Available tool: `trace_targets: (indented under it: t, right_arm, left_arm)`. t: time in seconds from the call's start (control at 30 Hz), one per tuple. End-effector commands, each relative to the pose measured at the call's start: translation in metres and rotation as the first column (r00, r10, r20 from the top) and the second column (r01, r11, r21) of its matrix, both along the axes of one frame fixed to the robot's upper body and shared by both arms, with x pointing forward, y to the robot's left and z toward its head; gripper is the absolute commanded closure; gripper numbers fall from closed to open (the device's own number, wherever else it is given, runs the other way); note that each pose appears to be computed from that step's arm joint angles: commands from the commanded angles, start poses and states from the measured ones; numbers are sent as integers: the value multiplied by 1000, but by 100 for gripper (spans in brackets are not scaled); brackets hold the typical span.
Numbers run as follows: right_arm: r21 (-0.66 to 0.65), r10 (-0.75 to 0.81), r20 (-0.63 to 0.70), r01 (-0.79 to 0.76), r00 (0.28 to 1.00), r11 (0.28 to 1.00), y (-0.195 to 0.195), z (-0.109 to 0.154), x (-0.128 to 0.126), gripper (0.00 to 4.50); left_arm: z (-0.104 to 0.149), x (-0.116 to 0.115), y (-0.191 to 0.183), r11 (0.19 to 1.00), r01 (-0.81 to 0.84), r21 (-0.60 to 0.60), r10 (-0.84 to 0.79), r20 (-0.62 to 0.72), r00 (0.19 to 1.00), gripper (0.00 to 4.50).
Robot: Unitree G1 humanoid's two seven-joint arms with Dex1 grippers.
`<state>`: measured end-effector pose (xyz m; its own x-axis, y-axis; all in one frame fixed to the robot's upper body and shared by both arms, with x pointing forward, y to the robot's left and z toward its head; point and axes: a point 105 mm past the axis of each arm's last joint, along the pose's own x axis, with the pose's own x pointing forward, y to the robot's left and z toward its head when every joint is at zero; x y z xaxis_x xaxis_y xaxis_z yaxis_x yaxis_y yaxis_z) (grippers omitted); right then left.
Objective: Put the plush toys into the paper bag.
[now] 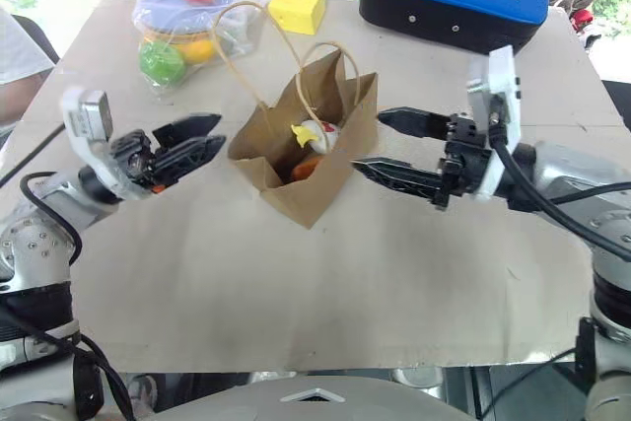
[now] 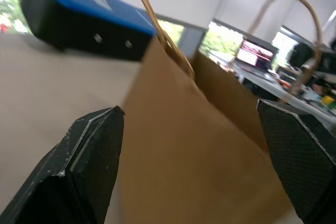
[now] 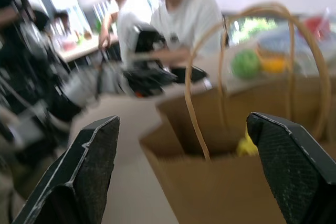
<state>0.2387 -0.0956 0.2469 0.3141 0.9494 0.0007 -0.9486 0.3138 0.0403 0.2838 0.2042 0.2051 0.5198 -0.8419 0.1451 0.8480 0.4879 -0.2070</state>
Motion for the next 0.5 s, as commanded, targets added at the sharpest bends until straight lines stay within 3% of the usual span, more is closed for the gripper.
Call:
trace_targets:
  t: [0.03,0.13,0.23,0.27,0.5]
  right_arm:
    - [-119,23,21,-21,999,993,-4,-17,-7,139]
    - [-267,26,40,-14,999,964,5,-55,5,282]
    - [-314,69,76,-42,995,948,21,-81,17,428]
    - [-312,80,84,-50,993,949,27,-85,21,446]
    - [-238,142,166,-100,976,966,78,-90,46,446]
  left_arm:
    - [1,-18,-9,995,88,49,-88,6,996,0]
    - [-17,-29,-18,982,152,108,-150,-29,988,0]
    - [-20,-27,-24,977,174,127,-172,-23,985,0]
    - [-23,-28,-26,972,186,146,-185,-25,982,0]
    - [-34,-27,-35,951,207,231,-214,7,977,0]
